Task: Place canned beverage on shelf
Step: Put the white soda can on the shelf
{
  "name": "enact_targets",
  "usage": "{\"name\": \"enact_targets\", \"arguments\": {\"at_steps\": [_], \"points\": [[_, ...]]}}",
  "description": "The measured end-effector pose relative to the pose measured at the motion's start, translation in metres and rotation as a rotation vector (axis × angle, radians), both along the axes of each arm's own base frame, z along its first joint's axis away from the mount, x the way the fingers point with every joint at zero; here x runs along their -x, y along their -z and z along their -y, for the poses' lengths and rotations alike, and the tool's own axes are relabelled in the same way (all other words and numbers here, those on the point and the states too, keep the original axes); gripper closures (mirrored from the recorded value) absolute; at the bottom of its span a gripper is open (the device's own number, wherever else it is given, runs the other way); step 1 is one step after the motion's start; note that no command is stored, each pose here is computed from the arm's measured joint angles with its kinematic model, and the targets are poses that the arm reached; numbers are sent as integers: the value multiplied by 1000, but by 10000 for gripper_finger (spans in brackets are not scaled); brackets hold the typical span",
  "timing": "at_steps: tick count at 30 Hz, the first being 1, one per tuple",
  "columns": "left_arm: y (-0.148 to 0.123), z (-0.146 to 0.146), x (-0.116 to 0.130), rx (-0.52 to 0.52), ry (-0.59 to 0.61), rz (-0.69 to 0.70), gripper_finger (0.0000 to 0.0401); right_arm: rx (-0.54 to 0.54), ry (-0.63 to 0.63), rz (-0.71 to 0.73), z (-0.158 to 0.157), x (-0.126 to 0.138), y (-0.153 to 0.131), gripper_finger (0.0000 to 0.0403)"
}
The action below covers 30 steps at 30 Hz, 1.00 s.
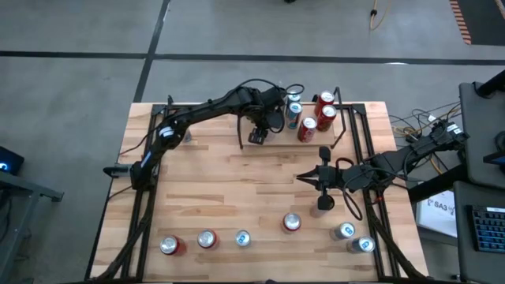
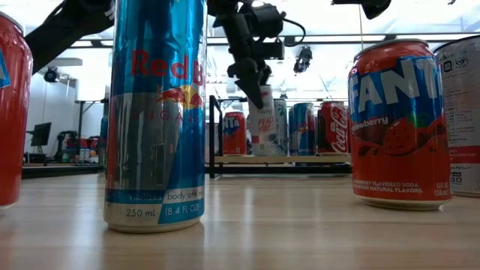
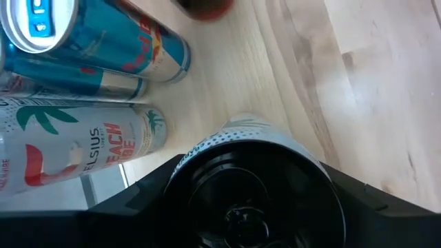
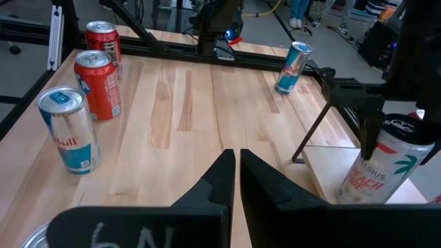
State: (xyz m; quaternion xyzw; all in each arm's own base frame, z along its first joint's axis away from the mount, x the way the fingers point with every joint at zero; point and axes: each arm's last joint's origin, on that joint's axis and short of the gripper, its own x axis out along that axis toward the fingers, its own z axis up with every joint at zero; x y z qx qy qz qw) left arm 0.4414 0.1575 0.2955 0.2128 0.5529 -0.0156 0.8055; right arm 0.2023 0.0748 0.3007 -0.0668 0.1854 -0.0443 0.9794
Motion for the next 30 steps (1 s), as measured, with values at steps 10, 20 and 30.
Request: {"name": "enact_targets", "arguments": {"at_steps": [10, 20, 30], "points": [[0, -1, -1, 2, -17, 13, 51, 0, 0, 0, 0, 0, 0, 390], [-21, 0, 4, -33, -21, 54, 50, 0, 0, 0, 0, 0, 0, 390], [-44, 8, 36, 57, -135, -31, 81, -48, 131, 27, 7, -2, 0, 390]]}}
